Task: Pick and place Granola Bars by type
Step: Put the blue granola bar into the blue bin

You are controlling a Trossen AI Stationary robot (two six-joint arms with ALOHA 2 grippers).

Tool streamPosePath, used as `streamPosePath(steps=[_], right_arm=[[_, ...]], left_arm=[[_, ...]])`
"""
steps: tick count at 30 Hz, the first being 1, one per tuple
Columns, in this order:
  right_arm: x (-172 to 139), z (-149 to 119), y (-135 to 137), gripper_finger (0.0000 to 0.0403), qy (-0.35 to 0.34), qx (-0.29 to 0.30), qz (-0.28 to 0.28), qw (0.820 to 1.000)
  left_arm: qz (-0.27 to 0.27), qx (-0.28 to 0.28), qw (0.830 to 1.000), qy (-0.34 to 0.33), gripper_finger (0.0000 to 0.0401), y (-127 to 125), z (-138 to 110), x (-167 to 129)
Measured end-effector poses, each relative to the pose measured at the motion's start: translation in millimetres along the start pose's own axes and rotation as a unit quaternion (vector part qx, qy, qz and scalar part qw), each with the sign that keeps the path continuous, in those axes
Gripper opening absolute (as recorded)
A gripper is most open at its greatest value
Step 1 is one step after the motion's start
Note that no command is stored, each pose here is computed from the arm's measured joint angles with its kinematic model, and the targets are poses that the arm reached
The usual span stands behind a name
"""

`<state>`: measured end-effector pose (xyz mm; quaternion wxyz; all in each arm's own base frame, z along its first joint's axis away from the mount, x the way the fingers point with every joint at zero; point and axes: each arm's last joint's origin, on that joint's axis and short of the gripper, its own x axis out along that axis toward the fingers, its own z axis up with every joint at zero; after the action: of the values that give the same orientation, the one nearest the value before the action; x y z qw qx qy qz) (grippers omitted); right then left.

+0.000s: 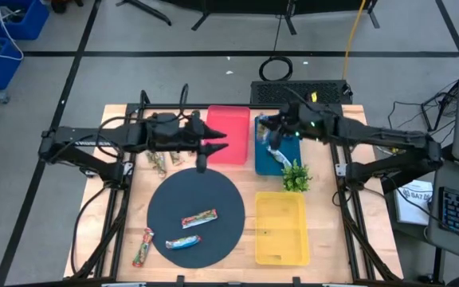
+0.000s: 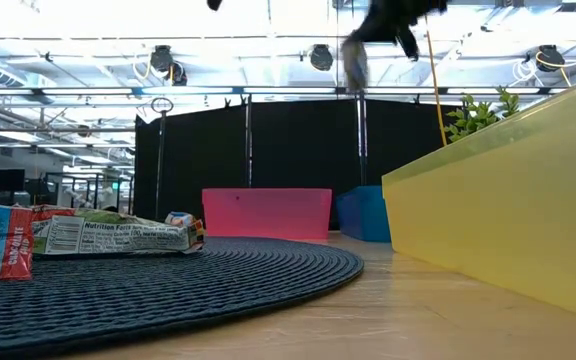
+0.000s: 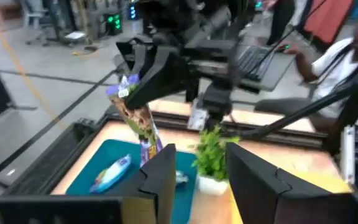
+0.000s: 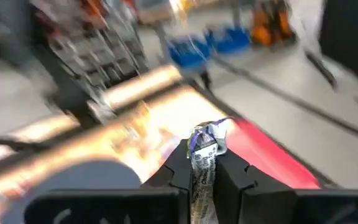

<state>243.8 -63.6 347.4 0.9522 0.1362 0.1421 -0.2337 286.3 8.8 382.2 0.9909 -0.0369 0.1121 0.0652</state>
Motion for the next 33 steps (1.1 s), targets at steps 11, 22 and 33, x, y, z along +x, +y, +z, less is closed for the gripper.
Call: streamPosePath(steps=[11,22,33], right_arm=[[58,-39,-77,0.0019,0.206,0.03,-0.076,0.975],[112,-98,-126,0.0018,0.356,0.075,-0.119,0.924],[92,-90,-123,0.0174,0.38,0.028,-0.103,0.919]], left_arm=[[0.005,-0.036,0.997,0.066,0.017,3,-5,-32],[0.065,-0.069,0.978,0.189,0.017,9,-27,-49],[0.132,-0.103,0.929,0.33,0.017,14,-54,-66]])
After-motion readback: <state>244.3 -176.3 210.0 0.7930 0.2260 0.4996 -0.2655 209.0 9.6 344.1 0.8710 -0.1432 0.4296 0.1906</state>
